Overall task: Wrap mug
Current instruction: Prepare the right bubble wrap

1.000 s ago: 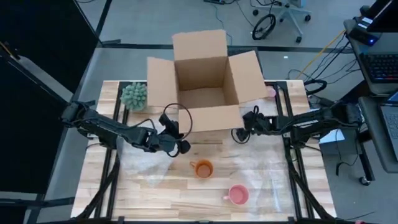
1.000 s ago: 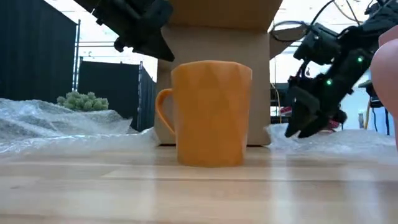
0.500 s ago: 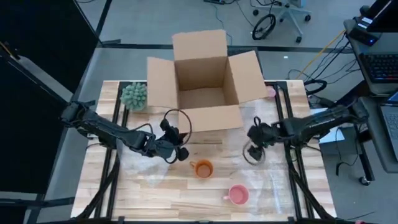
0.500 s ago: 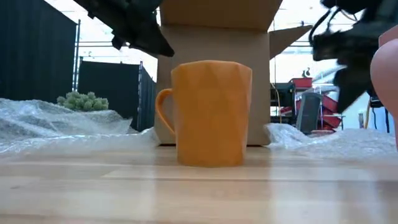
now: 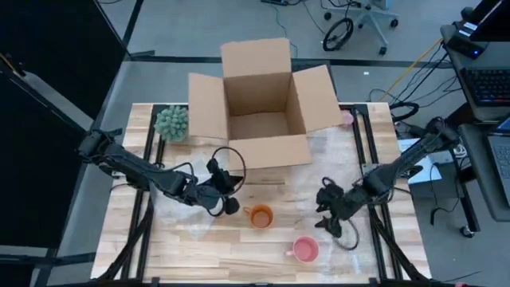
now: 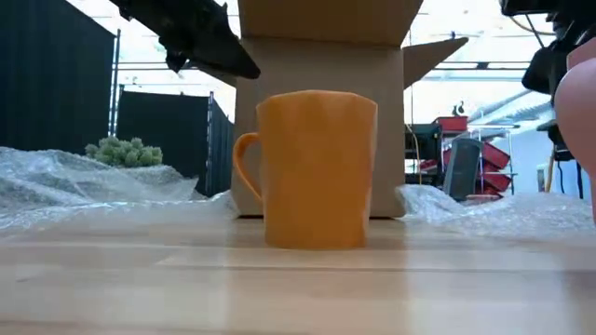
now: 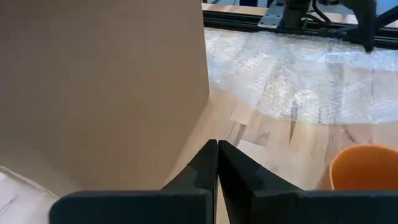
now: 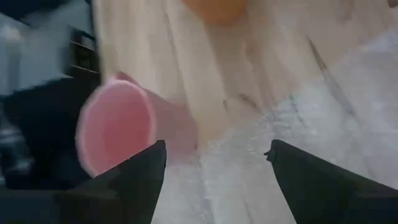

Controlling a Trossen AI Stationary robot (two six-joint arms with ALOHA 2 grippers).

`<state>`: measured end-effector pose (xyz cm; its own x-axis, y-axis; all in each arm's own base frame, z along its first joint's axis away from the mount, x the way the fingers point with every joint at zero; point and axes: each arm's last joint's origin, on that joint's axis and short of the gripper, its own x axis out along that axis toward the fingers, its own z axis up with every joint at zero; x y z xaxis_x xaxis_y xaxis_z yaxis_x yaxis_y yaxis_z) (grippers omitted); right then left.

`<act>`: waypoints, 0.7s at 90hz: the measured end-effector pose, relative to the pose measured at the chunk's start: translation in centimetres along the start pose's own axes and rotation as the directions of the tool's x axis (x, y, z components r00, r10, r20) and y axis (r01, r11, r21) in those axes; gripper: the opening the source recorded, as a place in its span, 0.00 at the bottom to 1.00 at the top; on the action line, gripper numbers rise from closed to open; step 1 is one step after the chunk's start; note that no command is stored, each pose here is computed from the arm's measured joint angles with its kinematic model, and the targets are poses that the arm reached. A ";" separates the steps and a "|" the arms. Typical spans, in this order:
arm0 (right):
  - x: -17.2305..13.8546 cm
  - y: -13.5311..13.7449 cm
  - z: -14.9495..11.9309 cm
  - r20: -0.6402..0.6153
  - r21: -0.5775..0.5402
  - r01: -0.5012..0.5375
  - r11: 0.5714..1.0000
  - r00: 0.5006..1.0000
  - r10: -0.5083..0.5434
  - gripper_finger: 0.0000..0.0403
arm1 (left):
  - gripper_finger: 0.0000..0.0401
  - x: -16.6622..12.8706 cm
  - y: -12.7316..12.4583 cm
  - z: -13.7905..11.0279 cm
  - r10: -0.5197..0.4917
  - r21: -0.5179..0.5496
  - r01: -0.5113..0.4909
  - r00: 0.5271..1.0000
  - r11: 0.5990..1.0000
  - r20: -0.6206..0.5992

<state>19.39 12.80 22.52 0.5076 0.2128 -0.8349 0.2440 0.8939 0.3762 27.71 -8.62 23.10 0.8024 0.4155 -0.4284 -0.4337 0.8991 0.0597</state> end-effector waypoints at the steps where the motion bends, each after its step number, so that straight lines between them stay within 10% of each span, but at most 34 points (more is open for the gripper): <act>1: 0.2 0.1 0.1 -0.007 -0.001 0.009 1.000 1.000 -0.009 0.67 | 0.00 0.0 0.0 0.0 0.000 0.000 0.000 1.000 1.000 0.000; 63: 2.0 5.5 3.0 -0.074 -0.090 0.047 0.995 0.996 -0.054 0.67 | 0.00 0.0 -0.1 0.0 -0.027 0.004 0.027 1.000 1.000 -0.011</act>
<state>24.18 16.95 24.15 0.4315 0.1928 -0.8813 0.1926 0.9347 0.2988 27.73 -8.69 23.07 0.8094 0.3893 -0.4397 -0.4098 0.9107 0.0520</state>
